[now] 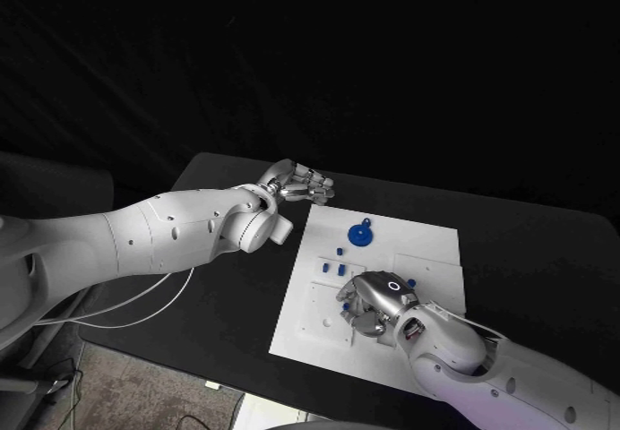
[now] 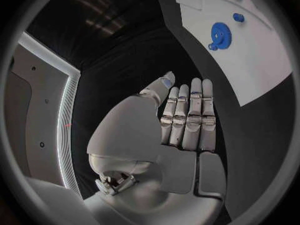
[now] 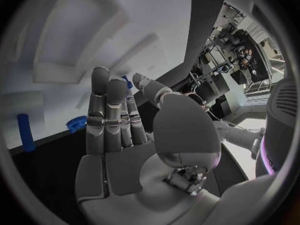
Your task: Assemble the parts on the task board
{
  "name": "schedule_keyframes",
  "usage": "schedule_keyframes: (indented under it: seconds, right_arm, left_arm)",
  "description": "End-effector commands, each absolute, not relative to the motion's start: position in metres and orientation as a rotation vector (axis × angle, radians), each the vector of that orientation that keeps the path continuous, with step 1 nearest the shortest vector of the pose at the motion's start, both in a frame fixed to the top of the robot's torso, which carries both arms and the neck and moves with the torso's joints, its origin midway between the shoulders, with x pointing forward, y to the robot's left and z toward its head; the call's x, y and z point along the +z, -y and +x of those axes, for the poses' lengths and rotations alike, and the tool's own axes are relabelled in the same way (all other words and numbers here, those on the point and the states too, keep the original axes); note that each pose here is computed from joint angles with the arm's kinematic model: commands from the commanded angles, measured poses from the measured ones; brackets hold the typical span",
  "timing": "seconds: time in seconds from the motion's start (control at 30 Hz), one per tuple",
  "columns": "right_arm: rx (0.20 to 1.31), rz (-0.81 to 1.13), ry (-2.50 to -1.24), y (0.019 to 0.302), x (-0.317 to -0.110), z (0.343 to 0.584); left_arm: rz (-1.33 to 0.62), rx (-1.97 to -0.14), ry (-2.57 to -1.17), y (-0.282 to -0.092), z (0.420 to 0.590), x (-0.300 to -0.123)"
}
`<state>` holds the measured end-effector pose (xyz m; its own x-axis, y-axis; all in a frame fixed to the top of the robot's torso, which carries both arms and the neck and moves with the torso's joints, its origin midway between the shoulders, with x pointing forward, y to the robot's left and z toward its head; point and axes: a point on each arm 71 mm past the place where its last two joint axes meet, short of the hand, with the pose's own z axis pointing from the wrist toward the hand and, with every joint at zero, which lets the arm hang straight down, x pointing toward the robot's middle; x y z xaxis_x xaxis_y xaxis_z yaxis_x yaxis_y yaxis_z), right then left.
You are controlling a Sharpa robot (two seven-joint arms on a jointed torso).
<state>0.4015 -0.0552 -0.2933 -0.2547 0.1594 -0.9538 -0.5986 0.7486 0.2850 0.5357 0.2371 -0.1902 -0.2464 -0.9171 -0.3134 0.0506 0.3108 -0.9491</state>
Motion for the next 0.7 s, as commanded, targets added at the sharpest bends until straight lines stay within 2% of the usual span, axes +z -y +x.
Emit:
schedule_keyframes:
  seconds: [0.03, 0.4, 0.7]
  right_arm:
    - [0.771, -0.314, -1.685, 0.058, -0.295, 0.4]
    - [0.82, -0.252, -1.627, 0.073, -0.277, 0.395]
    - [0.825, -0.199, -1.59, 0.101, -0.234, 0.413]
  left_arm:
    - [-0.829, -1.164, -1.528, -0.235, 0.536, -0.19]
    - [-0.83, -1.161, -1.529, -0.237, 0.536, -0.19]
    - [-0.829, -1.16, -1.522, -0.238, 0.537, -0.19]
